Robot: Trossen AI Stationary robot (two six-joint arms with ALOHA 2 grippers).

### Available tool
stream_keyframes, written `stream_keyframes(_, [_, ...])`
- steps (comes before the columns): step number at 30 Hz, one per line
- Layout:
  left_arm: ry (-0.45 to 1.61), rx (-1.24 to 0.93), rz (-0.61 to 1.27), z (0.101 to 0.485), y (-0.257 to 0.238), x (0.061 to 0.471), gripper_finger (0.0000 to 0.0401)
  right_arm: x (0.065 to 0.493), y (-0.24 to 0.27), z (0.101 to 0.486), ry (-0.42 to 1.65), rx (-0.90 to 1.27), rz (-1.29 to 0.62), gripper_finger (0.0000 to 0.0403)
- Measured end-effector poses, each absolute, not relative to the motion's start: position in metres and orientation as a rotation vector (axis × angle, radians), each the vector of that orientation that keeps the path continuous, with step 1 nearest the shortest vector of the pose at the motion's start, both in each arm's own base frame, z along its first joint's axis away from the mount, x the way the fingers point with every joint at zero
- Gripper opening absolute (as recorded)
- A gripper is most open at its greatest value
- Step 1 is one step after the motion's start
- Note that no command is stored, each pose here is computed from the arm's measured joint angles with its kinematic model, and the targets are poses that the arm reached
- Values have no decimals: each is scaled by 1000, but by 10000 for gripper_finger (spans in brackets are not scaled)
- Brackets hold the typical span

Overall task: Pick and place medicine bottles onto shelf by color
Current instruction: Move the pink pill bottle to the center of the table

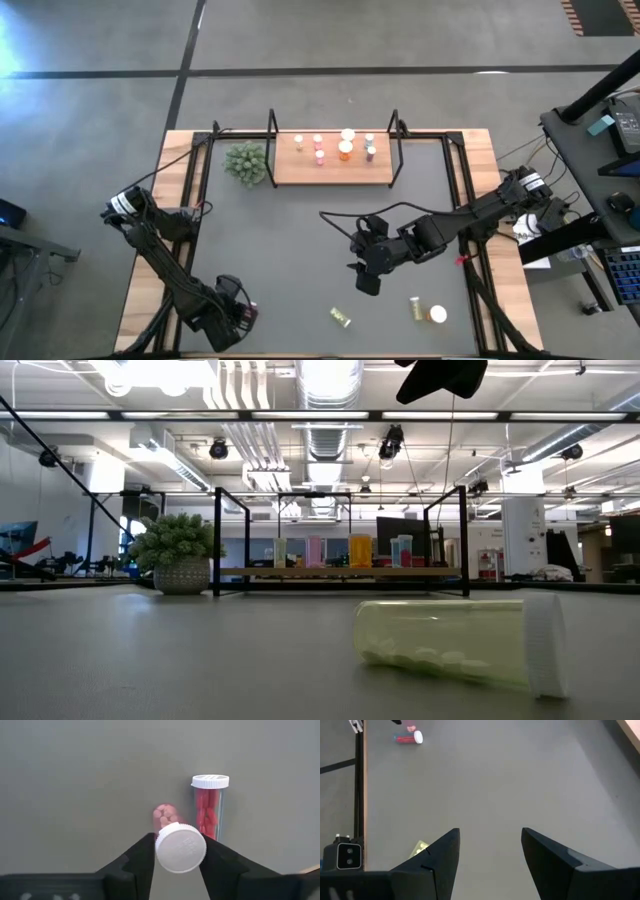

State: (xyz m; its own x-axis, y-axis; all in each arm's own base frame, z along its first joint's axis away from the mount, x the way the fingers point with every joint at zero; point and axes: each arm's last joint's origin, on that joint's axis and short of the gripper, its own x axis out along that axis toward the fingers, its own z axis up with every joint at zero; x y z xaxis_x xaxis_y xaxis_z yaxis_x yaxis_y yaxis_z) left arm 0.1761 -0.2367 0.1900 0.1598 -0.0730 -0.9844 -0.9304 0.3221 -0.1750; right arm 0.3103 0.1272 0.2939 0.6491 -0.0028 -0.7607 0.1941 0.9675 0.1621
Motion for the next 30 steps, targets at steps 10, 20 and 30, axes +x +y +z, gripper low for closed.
stream_keyframes(10, [1253,-1011,865,190,-218,191,115,310,127,294,862,209,-99,203])
stream_keyframes(20, [1211,-882,844,190,-175,228,115,304,124,291,930,148,-104,203])
stream_keyframes(30, [1195,-624,741,200,-98,277,115,312,95,290,947,170,-188,203])
